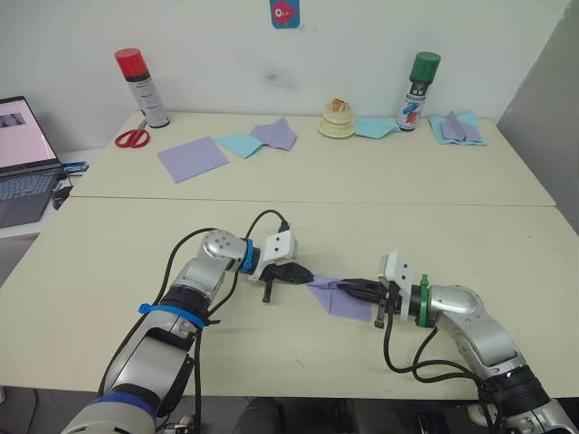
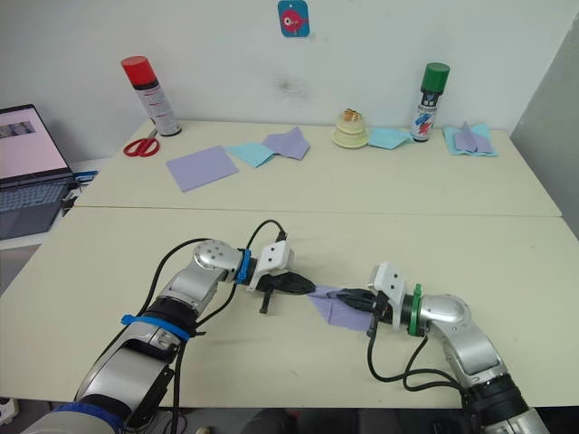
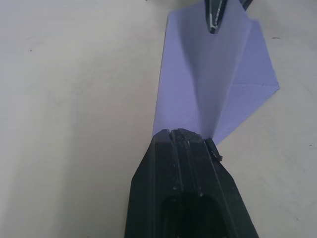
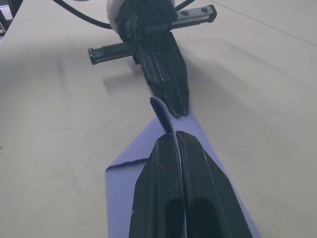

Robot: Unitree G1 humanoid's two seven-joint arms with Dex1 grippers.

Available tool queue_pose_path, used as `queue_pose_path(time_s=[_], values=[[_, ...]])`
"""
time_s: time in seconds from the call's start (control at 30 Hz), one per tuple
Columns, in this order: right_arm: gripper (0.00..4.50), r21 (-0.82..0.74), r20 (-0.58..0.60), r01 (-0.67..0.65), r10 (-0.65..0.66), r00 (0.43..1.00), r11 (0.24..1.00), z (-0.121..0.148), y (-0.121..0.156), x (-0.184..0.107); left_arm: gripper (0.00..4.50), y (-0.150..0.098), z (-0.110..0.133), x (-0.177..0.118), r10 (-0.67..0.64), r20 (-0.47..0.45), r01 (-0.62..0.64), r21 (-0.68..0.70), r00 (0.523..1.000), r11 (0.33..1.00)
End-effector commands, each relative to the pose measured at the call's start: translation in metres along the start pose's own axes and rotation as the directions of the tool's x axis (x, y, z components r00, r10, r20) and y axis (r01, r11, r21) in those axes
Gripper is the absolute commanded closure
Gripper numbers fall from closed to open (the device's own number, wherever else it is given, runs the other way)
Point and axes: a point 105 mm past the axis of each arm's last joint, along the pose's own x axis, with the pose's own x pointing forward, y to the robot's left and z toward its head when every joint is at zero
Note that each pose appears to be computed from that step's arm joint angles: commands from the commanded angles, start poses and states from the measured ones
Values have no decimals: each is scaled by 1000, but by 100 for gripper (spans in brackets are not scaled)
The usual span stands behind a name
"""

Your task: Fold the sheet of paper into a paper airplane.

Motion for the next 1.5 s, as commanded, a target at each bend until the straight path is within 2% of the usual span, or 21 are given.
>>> queue_pose_path(time_s=[0.03, 0.27, 0.57, 0.8, 1.1, 1.5], values=[[446, -97, 5, -71, 71, 997, 993, 10, 10, -1, 450, -19, -51, -8, -38, -167, 16, -131, 985, 991], [446, -150, 4, -72, 73, 997, 986, 11, 8, 3, 450, -20, -52, -8, -43, -170, 21, -129, 984, 991], [446, 144, -2, 53, -53, 999, 988, 11, -16, 3, 450, -21, -53, -9, -46, -178, 24, -123, 983, 992], [446, 216, -84, 118, -102, 991, 969, 2, -24, 5, 450, -22, -54, -8, -48, -178, 26, -123, 983, 992], [446, 148, -200, 157, -126, 972, 976, -16, -27, 7, 450, -19, -51, -9, -31, -172, 12, -115, 985, 993], [446, 78, -272, 210, -182, 945, 975, -32, -36, 8, 450, -16, -46, -15, 17, -141, -34, -119, 990, 992]])
